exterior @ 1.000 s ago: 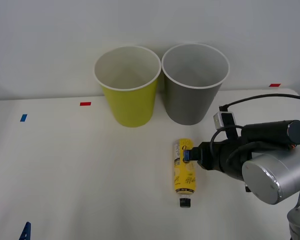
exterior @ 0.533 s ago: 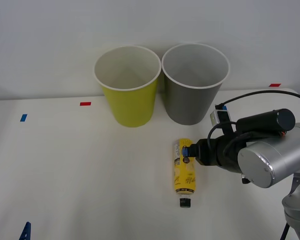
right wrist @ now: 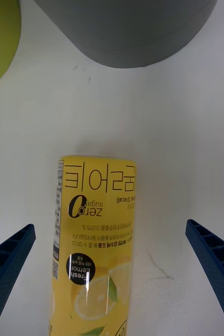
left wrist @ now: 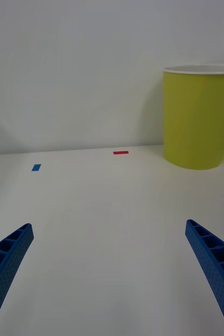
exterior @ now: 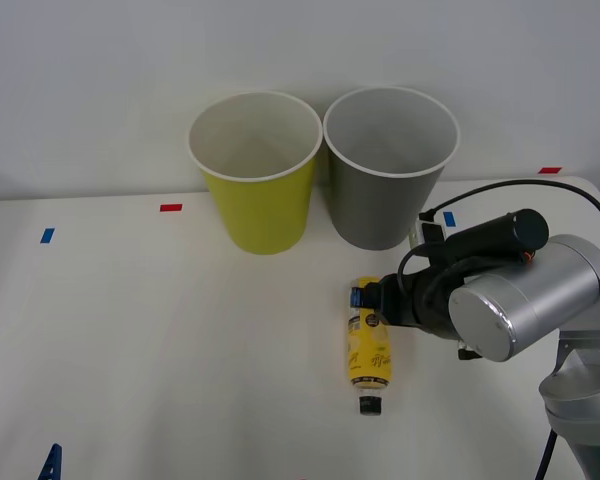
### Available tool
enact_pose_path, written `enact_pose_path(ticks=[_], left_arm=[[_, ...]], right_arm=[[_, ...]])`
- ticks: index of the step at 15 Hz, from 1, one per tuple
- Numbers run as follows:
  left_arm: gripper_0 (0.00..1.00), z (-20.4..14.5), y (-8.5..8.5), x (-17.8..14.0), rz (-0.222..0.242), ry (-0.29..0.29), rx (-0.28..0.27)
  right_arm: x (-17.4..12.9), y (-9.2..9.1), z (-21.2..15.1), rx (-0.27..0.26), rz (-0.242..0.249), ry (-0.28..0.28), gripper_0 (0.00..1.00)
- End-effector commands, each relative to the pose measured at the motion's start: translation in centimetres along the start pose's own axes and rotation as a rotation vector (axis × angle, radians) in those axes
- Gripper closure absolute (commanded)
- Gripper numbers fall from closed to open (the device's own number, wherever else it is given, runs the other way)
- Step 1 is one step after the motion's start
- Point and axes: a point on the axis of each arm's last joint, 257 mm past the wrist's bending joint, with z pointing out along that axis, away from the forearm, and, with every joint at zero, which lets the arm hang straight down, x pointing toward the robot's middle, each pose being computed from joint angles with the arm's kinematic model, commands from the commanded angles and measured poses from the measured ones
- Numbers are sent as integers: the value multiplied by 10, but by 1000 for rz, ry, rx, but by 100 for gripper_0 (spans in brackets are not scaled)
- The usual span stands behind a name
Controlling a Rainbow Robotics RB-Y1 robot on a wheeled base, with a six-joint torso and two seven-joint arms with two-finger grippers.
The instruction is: Put cans in the gray bin and PET bottles in the light green bin.
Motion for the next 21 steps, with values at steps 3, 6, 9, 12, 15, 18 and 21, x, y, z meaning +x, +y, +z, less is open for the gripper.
enact_pose_path(ticks=[3,6,9,12,15,18,21], left_arm=[[0,0,0,0,0,0,0],[0,0,0,0,0,0,0],[0,0,0,0,0,0,0],[0,0,0,0,0,0,0],[0,0,0,0,0,0,0],[0,0,0,0,0,0,0],[0,0,0,0,0,0,0]], right_arm=[[-4,8,14,-6,27,32,0],[-5,10,21,2,41,45,0],[-4,14,29,8,59,56,0],[-1,16,35,12,83,67,0],[2,13,40,29,92,77,0],[2,13,42,41,102,73,0],[3,15,45,55,109,72,0]])
